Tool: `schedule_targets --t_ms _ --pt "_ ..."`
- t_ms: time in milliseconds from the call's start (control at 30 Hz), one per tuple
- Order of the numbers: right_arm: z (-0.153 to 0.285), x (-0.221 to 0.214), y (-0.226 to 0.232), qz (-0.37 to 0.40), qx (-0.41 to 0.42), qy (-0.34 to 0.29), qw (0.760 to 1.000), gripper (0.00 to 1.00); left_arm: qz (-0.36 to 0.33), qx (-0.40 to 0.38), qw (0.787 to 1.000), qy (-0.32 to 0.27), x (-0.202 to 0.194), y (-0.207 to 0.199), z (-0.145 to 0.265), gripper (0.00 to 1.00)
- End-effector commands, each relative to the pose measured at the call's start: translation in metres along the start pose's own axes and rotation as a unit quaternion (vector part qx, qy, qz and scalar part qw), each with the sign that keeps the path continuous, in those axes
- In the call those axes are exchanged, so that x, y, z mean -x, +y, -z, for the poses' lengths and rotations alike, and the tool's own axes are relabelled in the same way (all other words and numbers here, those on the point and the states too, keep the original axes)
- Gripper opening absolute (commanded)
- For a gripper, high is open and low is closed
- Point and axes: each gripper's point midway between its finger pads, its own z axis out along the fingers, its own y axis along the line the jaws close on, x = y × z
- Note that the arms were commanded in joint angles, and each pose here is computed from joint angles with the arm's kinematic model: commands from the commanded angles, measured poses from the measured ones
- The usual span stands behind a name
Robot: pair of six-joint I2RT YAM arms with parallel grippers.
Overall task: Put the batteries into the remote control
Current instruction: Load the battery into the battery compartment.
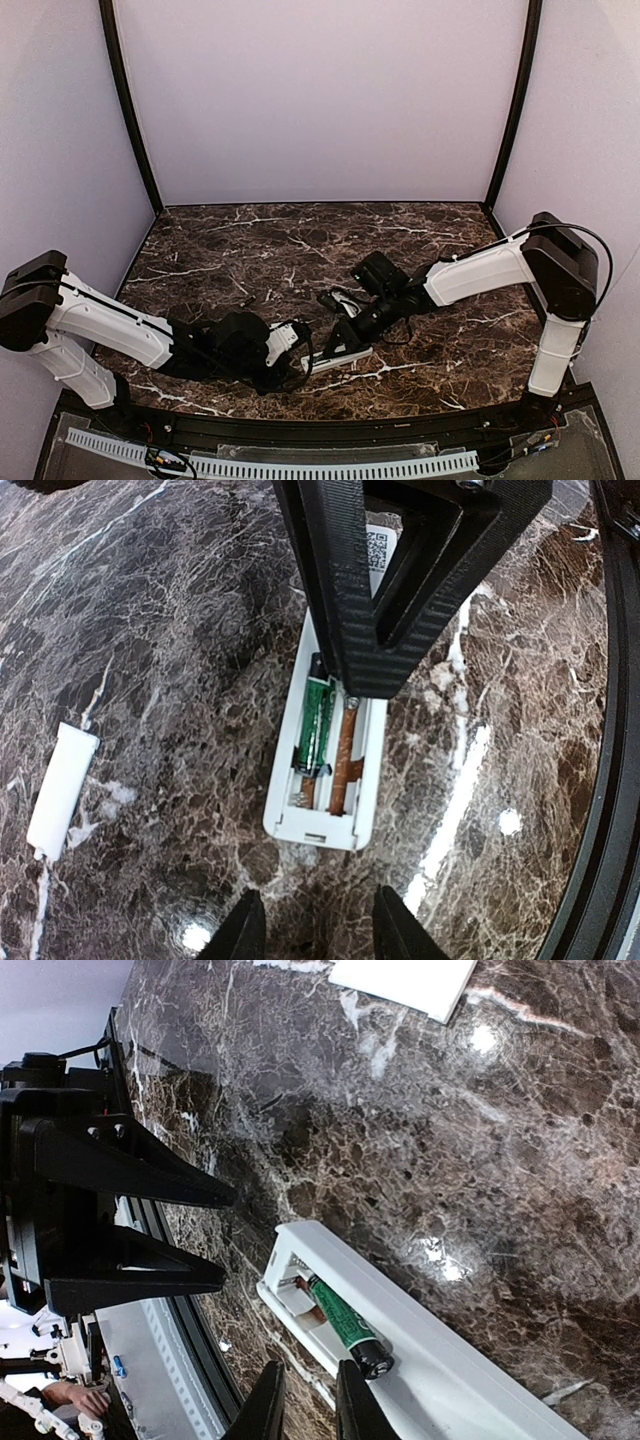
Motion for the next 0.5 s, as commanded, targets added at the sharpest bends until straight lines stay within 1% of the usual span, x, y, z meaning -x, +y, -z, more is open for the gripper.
schedule_targets --t_ms 0,267,467 --pt "0.003 0.002 0.007 0.006 -0.003 -0.002 1.000 0.18 -0.002 0.002 1.000 0.006 -0.006 0.002 0.001 0.38" --pt "0.013 -0.001 0.005 0.008 -0.022 -0.010 1.000 0.19 -0.002 0.001 1.000 0.005 -0.005 0.002 0.000 0.38" --pt "0.009 0.000 -0.002 0.008 -0.035 -0.004 0.999 0.20 -0.003 0.001 1.000 0.006 -0.005 0.002 -0.001 0.38"
